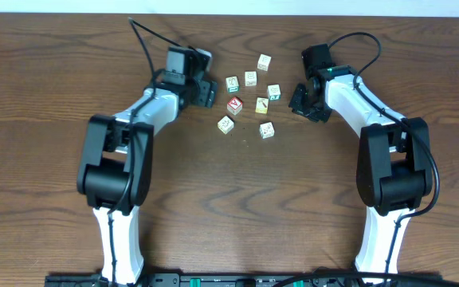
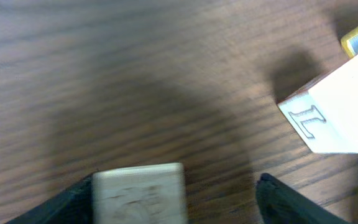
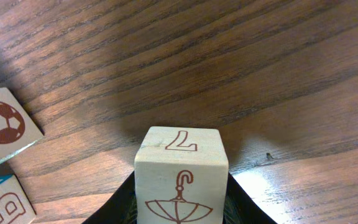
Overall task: Lift 5 blocks
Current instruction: 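Grasp the bee block with left gripper, umbrella block with right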
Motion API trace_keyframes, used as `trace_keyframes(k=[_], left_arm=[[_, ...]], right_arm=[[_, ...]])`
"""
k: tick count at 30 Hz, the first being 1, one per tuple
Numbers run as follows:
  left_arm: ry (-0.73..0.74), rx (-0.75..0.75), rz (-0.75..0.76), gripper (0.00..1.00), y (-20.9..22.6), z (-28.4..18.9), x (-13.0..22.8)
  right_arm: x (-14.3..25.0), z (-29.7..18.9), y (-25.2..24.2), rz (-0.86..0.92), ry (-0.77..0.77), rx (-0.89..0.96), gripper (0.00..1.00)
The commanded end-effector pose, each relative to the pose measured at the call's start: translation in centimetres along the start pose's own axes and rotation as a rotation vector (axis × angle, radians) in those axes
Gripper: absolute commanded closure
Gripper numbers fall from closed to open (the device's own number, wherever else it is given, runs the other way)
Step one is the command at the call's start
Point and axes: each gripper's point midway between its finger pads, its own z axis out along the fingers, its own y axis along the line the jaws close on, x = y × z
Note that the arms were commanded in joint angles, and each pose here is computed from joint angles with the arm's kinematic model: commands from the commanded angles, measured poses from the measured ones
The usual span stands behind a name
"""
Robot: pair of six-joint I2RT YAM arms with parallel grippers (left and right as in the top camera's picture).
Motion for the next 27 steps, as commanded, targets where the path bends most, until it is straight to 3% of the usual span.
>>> trace_keyframes(k=[1,3,9,15,20,27], left_arm=[[-0.026,-0.019,0.026,0.3,0.1,0.1,-1.1],[-0.026,-0.062,0.021,0.41,0.9,0.1,-1.1],[0.007,-0.112,0.015,0.56,1.9,0.0,-0.4],[0.038,-0.113,-0.021,0.64,1.8,-1.3,-0.1],[0.046,-0.114,-0.059,0.92,1.3,-5.7,-1.4],[-0.025,-0.119,-0.12,0.93,0.4,-15.3,-4.2]], right_arm=[[0.9,1.6,-0.4,-0.06,0.033,0.031,0.93],[1.0,1.6,-0.5,-0.078,0.039,0.034,0.96],[1.4,1.5,-0.6,-0.133,0.057,0.036,0.99],[1.2,0.0,0.7,-0.255,0.026,0.01,0.99],[0.4,-5.0,2.5,-0.332,-0.071,-0.033,0.99],[1.0,-12.8,2.7,-0.379,-0.172,-0.038,0.99]])
